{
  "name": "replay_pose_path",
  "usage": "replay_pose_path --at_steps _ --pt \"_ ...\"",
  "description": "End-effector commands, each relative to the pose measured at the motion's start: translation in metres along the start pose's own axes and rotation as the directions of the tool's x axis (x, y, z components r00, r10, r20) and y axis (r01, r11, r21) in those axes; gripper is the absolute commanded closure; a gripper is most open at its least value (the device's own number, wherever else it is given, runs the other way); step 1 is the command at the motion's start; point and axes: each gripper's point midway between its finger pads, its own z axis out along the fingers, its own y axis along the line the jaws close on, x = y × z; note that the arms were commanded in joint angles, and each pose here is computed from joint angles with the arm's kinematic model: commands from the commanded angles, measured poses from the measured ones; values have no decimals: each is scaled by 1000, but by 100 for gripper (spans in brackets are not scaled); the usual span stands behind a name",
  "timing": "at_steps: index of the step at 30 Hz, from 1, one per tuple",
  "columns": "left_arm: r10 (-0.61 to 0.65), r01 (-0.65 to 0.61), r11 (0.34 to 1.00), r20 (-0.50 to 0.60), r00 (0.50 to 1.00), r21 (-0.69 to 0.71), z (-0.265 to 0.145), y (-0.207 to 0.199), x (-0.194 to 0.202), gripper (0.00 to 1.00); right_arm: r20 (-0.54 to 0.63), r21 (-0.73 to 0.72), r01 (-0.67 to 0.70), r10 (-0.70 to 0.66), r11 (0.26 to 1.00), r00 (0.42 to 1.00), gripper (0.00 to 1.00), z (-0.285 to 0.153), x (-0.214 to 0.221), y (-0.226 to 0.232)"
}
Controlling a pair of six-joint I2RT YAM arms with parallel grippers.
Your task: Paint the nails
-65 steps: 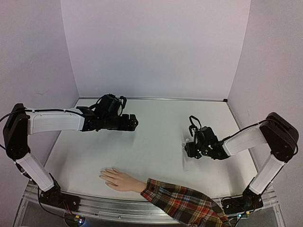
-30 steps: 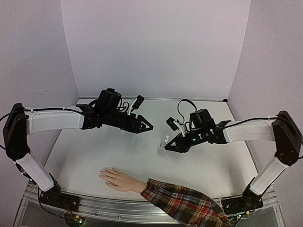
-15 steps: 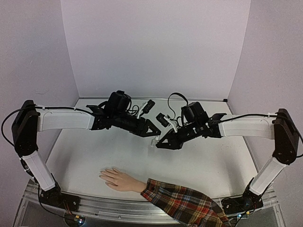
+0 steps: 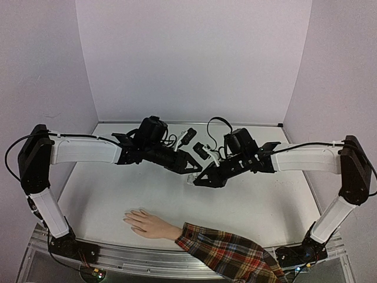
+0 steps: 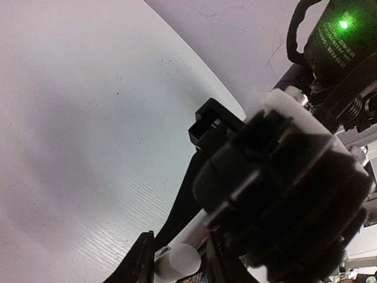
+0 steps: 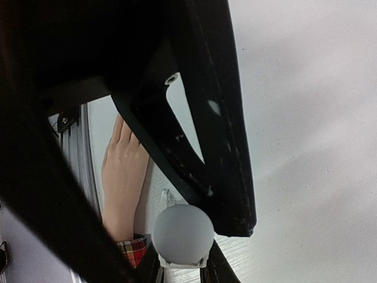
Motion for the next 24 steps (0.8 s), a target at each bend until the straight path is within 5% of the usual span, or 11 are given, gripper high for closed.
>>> replay_pose_path --at_steps 1,4,6,11,13,18,24 --pt "60 -60 998 38 997 2 -2 -15 -19 75 82 26 40 -42 999 996 100 -7 -25 3" --pt "81 -80 997 73 994 -25 -9 -18 -26 92 92 56 28 -33 998 995 100 -9 -26 0" --pt "98 -90 993 113 989 -70 -18 -16 -31 99 124 115 -23 9 993 992 89 -14 -29 -8" --pt "207 -166 974 306 929 -155 -61 -32 -55 100 321 253 -225 138 941 937 20 -42 -41 -32" --pt "241 -190 967 365 899 -170 -76 -39 -60 100 377 246 -279 173 928 910 3 -51 -48 -31" --pt "295 -242 955 449 844 -172 -98 -58 -71 100 515 294 -434 242 852 822 2 -91 -78 -39" --pt "301 -211 949 487 820 -233 -109 -59 -91 100 495 298 -173 4 939 869 2 -107 -101 -7"
